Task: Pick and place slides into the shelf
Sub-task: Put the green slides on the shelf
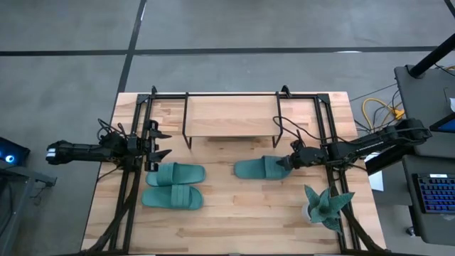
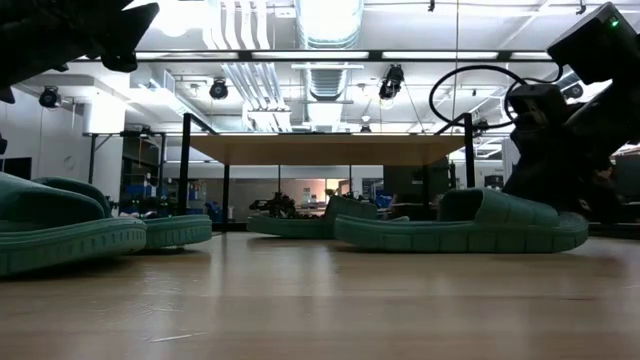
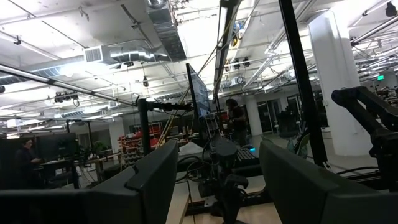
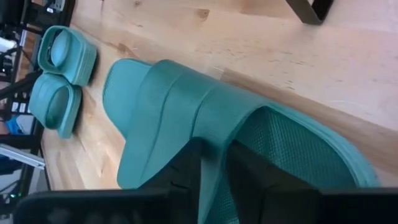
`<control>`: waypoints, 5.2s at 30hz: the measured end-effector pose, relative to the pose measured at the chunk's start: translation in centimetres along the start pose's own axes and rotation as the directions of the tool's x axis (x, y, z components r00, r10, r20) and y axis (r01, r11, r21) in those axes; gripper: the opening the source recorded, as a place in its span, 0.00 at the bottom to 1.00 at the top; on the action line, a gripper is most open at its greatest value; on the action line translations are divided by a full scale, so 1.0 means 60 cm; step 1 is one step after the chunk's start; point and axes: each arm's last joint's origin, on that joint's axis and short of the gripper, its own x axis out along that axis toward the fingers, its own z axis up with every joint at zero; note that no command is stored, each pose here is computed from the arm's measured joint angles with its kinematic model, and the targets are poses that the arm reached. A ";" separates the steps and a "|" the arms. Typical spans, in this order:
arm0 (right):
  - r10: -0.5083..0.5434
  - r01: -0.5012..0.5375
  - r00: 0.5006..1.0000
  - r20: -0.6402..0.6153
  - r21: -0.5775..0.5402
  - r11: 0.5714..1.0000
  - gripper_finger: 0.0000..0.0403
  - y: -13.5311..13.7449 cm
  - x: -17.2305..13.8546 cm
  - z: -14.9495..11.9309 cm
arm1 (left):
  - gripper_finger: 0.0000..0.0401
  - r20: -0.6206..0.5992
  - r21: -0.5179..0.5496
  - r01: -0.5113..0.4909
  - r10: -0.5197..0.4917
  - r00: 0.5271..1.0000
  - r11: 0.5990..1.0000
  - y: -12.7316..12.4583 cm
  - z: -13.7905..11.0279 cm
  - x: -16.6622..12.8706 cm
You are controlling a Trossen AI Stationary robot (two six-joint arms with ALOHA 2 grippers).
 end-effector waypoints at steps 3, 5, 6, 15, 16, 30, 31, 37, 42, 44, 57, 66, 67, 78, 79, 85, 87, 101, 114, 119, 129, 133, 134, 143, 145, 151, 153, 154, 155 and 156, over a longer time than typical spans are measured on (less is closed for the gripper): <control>-0.001 0.001 1.000 0.007 -0.027 1.000 0.08 0.000 0.000 0.000 | 0.53 0.000 0.000 0.000 0.000 1.000 1.000 0.000 0.000 0.000; 0.000 0.001 1.000 0.008 -0.043 0.999 0.05 0.000 0.000 0.000 | 0.53 0.000 0.000 0.000 0.000 1.000 1.000 0.000 0.000 0.000; 0.000 0.001 1.000 0.008 -0.051 0.999 0.04 0.000 0.000 0.000 | 0.53 0.000 0.000 0.000 0.000 1.000 1.000 0.000 0.000 0.000; 0.066 -0.064 0.997 0.033 -0.071 0.995 0.02 0.011 0.000 0.004 | 0.53 0.000 0.000 0.000 0.000 1.000 1.000 0.000 0.000 0.000; 0.081 -0.078 0.996 0.037 -0.078 0.994 0.02 0.015 -0.001 0.005 | 0.53 0.000 0.000 0.000 0.000 1.000 1.000 0.000 0.000 0.000; 0.256 -0.205 0.957 0.137 -0.302 0.931 0.02 0.118 -0.028 0.045 | 0.53 -0.007 0.007 0.001 -0.001 1.000 1.000 0.000 -0.001 0.000; 0.271 -0.216 0.951 0.145 -0.316 0.924 0.02 0.127 -0.032 0.049 | 0.53 -0.008 0.007 0.001 -0.001 1.000 1.000 0.000 -0.001 0.000; 0.338 -0.230 0.923 0.183 -0.442 0.867 0.02 0.168 -0.051 0.067 | 0.53 -0.021 0.147 0.007 -0.004 1.000 0.989 -0.001 -0.004 0.001; 0.372 -0.231 0.906 0.203 -0.499 0.835 0.02 0.189 -0.063 0.076 | 0.53 -0.074 0.409 0.043 -0.014 0.997 0.912 -0.003 -0.015 0.007; 0.383 -0.228 0.900 0.206 -0.527 0.819 0.02 0.196 -0.067 0.079 | 0.53 -0.079 0.496 0.052 -0.015 0.997 0.867 -0.003 -0.017 0.010; 0.459 -0.213 0.856 0.238 -0.648 0.732 0.02 0.239 -0.096 0.099 | 0.53 -0.142 0.811 0.022 0.159 0.977 0.585 0.008 -0.010 0.054; 0.501 -0.159 0.818 0.284 -0.724 0.671 0.02 0.269 -0.121 0.115 | 0.53 -0.096 0.945 -0.024 0.348 0.933 0.326 0.019 -0.005 0.106; 0.504 -0.152 0.814 0.288 -0.732 0.664 0.02 0.272 -0.123 0.116 | 0.53 -0.113 0.953 0.004 0.343 0.932 0.302 0.018 -0.009 0.112; 0.502 -0.106 0.804 0.318 -0.755 0.648 0.02 0.281 -0.132 0.122 | 0.53 -0.131 0.990 0.105 0.367 0.921 0.092 0.017 -0.027 0.179; 0.500 -0.103 0.805 0.320 -0.754 0.649 0.02 0.281 -0.132 0.123 | 0.53 -0.116 0.993 0.100 0.370 0.922 0.062 0.017 -0.026 0.185; 0.476 -0.076 0.811 0.339 -0.747 0.660 0.02 0.278 -0.131 0.123 | 0.53 -0.134 0.972 0.195 0.367 0.920 -0.133 0.014 -0.047 0.208; 0.473 -0.067 0.811 0.345 -0.747 0.661 0.02 0.278 -0.132 0.124 | 0.53 -0.150 0.958 0.226 0.365 0.919 -0.176 0.012 -0.057 0.214; 0.451 -0.026 0.801 0.393 -0.730 0.683 0.02 0.273 -0.143 0.128 | 0.53 -0.034 0.928 0.172 0.384 0.923 -0.331 0.008 -0.081 0.224; 0.436 -0.002 0.801 0.410 -0.726 0.688 0.02 0.271 -0.142 0.129 | 0.53 0.009 0.907 0.157 0.392 0.920 -0.390 0.007 -0.086 0.244; 0.429 0.026 0.790 0.438 -0.723 0.691 0.02 0.269 -0.149 0.132 | 0.53 0.004 0.907 0.159 0.385 0.923 -0.391 0.006 -0.087 0.245; 0.426 0.032 0.781 0.457 -0.710 0.703 0.02 0.266 -0.154 0.141 | 0.53 -0.002 0.906 0.165 0.386 0.922 -0.390 0.006 -0.088 0.251; 0.432 0.012 0.784 0.446 -0.707 0.707 0.02 0.266 -0.154 0.141 | 0.53 0.003 0.904 0.166 0.393 0.920 -0.394 0.008 -0.085 0.257; 0.437 0.001 0.785 0.440 -0.706 0.708 0.02 0.266 -0.154 0.141 | 0.53 0.001 0.897 0.173 0.394 0.919 -0.406 0.008 -0.085 0.258; 0.459 -0.031 0.781 0.423 -0.708 0.705 0.02 0.268 -0.160 0.141 | 0.53 -0.005 0.871 0.212 0.424 0.906 -0.444 0.010 -0.084 0.262; 0.466 -0.038 0.779 0.419 -0.711 0.703 0.02 0.268 -0.162 0.141 | 0.53 -0.010 0.870 0.223 0.439 0.899 -0.439 0.011 -0.084 0.262; 0.470 -0.042 0.776 0.421 -0.709 0.704 0.02 0.267 -0.165 0.141 | 0.53 -0.012 0.870 0.228 0.443 0.896 -0.438 0.013 -0.085 0.262; 0.468 -0.047 0.778 0.420 -0.703 0.709 0.02 0.267 -0.163 0.141 | 0.53 -0.008 0.870 0.226 0.444 0.896 -0.438 0.014 -0.084 0.263; 0.464 -0.047 0.781 0.418 -0.702 0.711 0.02 0.268 -0.161 0.141 | 0.53 -0.005 0.871 0.222 0.443 0.896 -0.439 0.014 -0.083 0.265; 0.461 -0.044 0.784 0.416 -0.702 0.711 0.02 0.268 -0.158 0.140 | 0.53 -0.007 0.870 0.224 0.443 0.897 -0.439 0.014 -0.082 0.268; 0.457 -0.042 0.787 0.414 -0.703 0.710 0.02 0.268 -0.156 0.140 | 0.53 -0.012 0.869 0.228 0.441 0.897 -0.440 0.015 -0.082 0.271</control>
